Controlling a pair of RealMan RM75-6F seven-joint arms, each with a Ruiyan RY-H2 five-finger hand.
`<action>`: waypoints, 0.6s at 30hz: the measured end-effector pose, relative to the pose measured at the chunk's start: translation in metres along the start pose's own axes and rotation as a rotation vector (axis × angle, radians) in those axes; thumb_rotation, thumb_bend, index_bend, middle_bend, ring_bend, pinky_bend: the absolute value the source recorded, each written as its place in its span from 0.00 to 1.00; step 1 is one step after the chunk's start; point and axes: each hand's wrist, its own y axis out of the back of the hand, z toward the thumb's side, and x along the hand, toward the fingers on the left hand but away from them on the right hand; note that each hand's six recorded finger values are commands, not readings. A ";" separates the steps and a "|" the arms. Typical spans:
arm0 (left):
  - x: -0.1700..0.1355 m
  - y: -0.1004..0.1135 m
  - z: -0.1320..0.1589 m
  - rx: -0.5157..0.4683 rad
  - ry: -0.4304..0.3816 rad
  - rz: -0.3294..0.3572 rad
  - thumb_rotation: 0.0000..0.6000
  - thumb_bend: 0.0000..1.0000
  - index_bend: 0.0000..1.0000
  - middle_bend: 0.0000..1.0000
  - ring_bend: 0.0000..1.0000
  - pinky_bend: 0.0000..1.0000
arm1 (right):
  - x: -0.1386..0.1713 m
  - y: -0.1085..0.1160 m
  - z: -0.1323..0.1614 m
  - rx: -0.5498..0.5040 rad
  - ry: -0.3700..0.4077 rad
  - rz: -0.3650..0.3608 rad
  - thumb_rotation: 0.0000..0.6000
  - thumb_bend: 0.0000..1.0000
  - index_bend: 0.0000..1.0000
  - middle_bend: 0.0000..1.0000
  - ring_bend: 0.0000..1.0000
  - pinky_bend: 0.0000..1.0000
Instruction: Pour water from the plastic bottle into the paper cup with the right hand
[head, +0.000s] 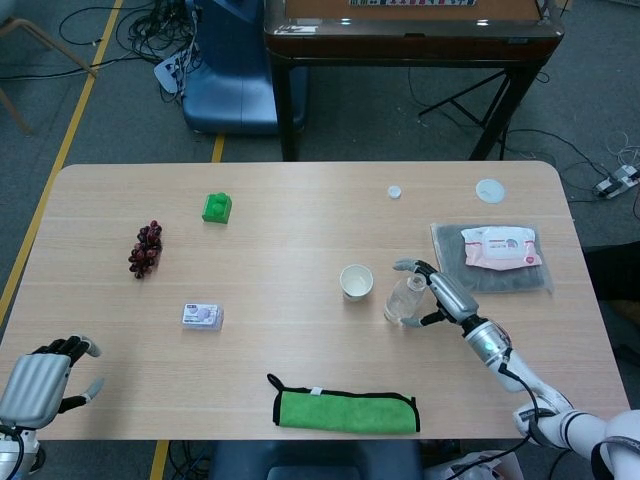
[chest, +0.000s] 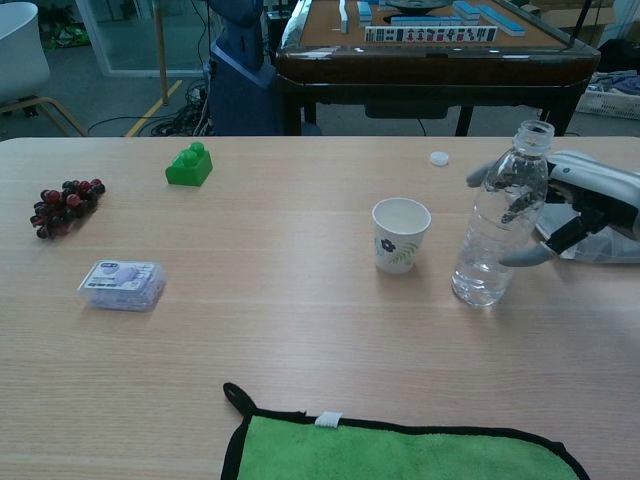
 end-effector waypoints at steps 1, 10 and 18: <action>0.000 0.000 0.000 0.001 0.000 -0.001 1.00 0.21 0.45 0.38 0.39 0.52 | 0.002 0.001 0.000 0.011 -0.002 0.000 1.00 0.00 0.19 0.13 0.10 0.30; 0.001 -0.003 0.001 0.007 -0.004 -0.009 1.00 0.21 0.45 0.38 0.39 0.52 | 0.031 0.027 -0.002 0.189 -0.051 -0.022 1.00 0.00 0.19 0.13 0.10 0.29; 0.002 -0.007 0.002 0.013 -0.005 -0.012 1.00 0.21 0.45 0.38 0.38 0.52 | 0.067 0.052 -0.007 0.372 -0.108 -0.074 1.00 0.00 0.19 0.16 0.10 0.29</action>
